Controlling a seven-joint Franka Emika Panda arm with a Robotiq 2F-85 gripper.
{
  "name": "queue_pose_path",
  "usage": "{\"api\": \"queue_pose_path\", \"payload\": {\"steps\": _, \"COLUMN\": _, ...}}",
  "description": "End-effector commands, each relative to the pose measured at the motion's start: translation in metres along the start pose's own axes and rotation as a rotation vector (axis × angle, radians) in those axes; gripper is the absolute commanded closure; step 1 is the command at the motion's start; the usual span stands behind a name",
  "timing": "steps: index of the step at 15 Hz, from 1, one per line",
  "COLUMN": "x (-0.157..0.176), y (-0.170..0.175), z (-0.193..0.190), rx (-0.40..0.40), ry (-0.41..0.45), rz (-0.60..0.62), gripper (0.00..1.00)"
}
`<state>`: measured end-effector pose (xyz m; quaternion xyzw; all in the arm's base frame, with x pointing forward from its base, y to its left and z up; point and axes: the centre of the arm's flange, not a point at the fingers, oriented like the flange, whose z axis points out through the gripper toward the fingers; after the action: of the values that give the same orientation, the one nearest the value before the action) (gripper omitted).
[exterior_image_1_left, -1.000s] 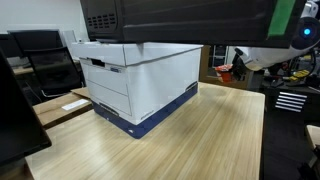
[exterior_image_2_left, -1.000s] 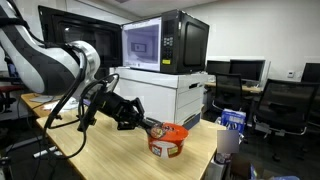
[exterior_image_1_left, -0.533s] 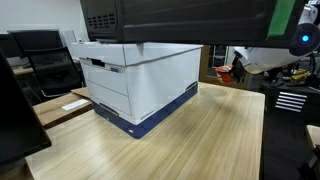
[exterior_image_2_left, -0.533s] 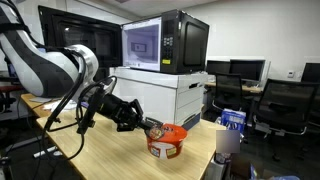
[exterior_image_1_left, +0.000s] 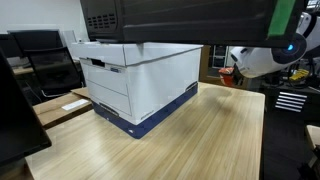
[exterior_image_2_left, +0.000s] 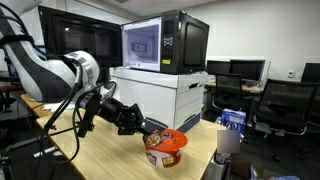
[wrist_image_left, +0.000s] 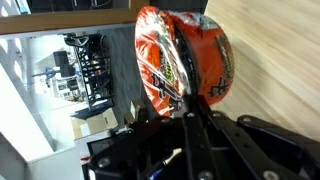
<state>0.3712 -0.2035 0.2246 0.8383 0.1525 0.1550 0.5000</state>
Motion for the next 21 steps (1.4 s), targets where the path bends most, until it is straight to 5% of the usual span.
{"api": "queue_pose_path", "payload": {"steps": 1, "x": 0.011, "y": -0.005, "z": 0.001, "rx": -0.011, "ry": -0.019, "rz": 0.06, "gripper": 0.98}}
{"api": "queue_pose_path", "payload": {"steps": 16, "x": 0.016, "y": -0.015, "z": 0.013, "rx": -0.111, "ry": -0.172, "rz": 0.201, "gripper": 0.98}}
{"api": "queue_pose_path", "payload": {"steps": 21, "x": 0.007, "y": -0.027, "z": 0.02, "rx": -0.09, "ry": -0.218, "rz": 0.23, "gripper": 0.98}}
